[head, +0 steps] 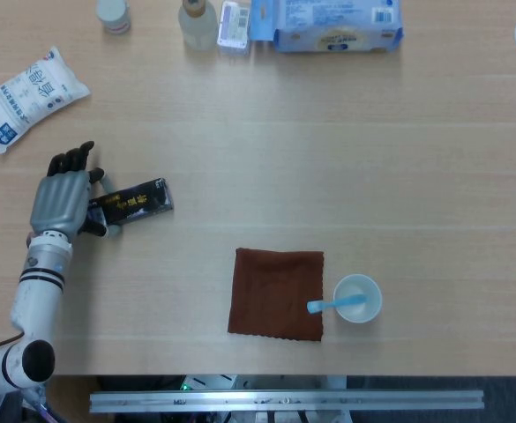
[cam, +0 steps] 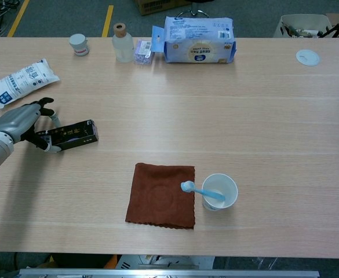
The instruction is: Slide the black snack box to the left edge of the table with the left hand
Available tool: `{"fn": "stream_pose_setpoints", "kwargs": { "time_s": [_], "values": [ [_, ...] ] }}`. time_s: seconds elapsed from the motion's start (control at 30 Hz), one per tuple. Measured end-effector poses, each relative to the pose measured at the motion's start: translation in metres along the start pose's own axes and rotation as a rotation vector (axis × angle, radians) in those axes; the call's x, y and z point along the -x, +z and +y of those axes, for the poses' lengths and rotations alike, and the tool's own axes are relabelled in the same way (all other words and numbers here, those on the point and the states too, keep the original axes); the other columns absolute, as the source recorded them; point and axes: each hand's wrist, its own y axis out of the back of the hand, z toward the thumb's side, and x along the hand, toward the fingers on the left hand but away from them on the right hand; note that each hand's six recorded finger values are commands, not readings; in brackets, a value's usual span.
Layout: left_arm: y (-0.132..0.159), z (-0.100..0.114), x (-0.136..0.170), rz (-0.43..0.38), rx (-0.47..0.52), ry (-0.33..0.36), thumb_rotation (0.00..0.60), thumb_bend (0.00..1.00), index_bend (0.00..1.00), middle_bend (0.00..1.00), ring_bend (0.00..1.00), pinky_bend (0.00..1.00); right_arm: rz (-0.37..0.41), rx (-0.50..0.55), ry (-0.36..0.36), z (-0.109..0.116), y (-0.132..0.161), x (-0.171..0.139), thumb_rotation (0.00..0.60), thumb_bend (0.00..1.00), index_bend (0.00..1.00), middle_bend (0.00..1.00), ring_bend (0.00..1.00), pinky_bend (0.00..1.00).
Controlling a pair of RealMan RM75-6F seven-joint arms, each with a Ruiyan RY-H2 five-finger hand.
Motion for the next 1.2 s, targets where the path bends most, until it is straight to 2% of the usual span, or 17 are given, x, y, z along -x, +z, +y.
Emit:
{"fn": "stream_pose_setpoints", "kwargs": {
  "time_s": [0.33,0.73,0.87,1.1,1.2],
  "values": [
    [-0.016,0.006,0.004,0.029,-0.001,0.018,0.600,0.08,0.47,0.00,0.00,0.02,-0.002,0.001,0.002,-0.001,0.000,0.000,0.600,0.21,0.14,0.15,0.13,0.37],
    [-0.053,0.013,0.017,0.100,-0.017,0.020,0.600,0.08,0.46,0.00,0.00,0.02,0.000,0.002,0.005,-0.002,0.001,0.000,0.600,0.21,0.14,0.15,0.13,0.37],
    [-0.055,0.017,0.021,0.098,-0.003,0.023,0.600,0.08,0.37,0.00,0.00,0.02,0.002,0.003,0.008,-0.004,0.002,0.001,0.600,0.21,0.14,0.15,0.13,0.37],
    [-0.041,0.020,0.024,0.049,-0.007,0.021,0.600,0.08,0.20,0.00,0.00,0.02,0.005,0.005,0.005,-0.003,0.003,0.001,0.600,0.21,0.14,0.15,0.13,0.37],
    [-0.033,0.021,0.023,0.029,-0.008,0.023,0.600,0.08,0.19,0.00,0.00,0.02,0.002,0.006,0.005,-0.003,0.002,0.001,0.600,0.21,0.14,0.15,0.13,0.37]
  ]
}}
